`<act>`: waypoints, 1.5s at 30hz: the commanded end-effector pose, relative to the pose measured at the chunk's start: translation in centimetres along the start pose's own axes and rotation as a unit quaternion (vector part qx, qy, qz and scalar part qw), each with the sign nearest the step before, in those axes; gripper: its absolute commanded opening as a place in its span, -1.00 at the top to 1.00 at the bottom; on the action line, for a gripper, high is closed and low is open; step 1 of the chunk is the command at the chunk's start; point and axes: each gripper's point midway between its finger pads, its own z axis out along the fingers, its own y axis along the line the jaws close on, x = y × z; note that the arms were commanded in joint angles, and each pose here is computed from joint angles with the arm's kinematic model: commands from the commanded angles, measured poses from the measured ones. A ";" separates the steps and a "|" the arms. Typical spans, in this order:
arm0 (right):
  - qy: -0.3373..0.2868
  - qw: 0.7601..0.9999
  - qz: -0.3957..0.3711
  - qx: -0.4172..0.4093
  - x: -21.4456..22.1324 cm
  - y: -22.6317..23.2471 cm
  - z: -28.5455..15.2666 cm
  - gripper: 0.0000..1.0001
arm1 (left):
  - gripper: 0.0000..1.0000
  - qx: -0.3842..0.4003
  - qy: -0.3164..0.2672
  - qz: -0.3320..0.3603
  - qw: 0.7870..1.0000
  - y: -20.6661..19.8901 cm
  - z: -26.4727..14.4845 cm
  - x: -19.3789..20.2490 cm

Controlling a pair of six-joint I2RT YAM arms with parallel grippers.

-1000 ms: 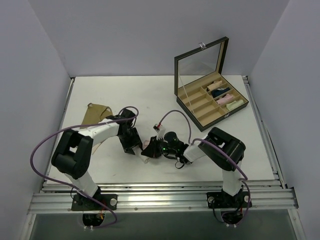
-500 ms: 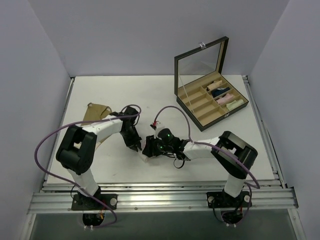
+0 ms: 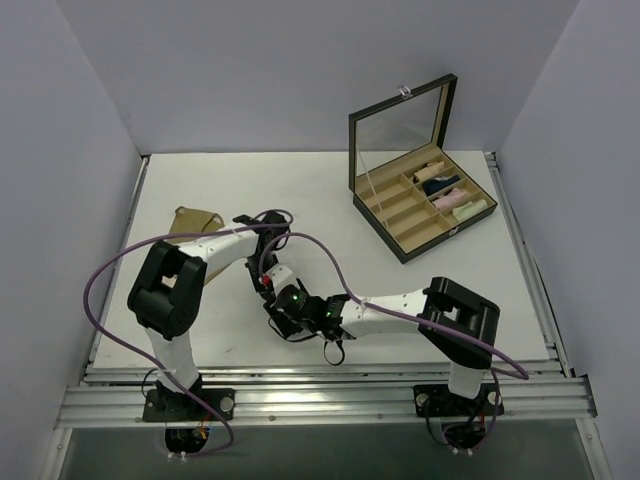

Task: Roll the underwear

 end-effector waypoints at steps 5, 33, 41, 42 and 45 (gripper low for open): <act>0.024 0.988 -0.105 0.108 1.0 -3.2 2.0 0.01 | 0.89 -0.078 0.016 0.016 0.997 2.5 0.7 1.0; -0.008 0.949 0.246 -0.195 7.5 -2.6 -0.1 0.81 | -0.08 0.142 -0.080 -0.022 0.986 -2.0 -3.7 -1.8; 0.002 0.949 0.243 -0.199 7.7 -2.6 0.4 0.80 | -0.10 0.161 -0.093 0.007 0.983 -4.3 -3.1 -1.4; 0.002 0.949 0.243 -0.198 7.7 -2.6 0.4 0.80 | -0.10 0.160 -0.092 0.010 0.983 -4.4 -3.1 -1.3; 0.002 0.949 0.245 -0.196 7.8 -2.6 0.5 0.80 | -0.10 0.157 -0.086 0.018 0.984 -4.6 -2.5 -1.0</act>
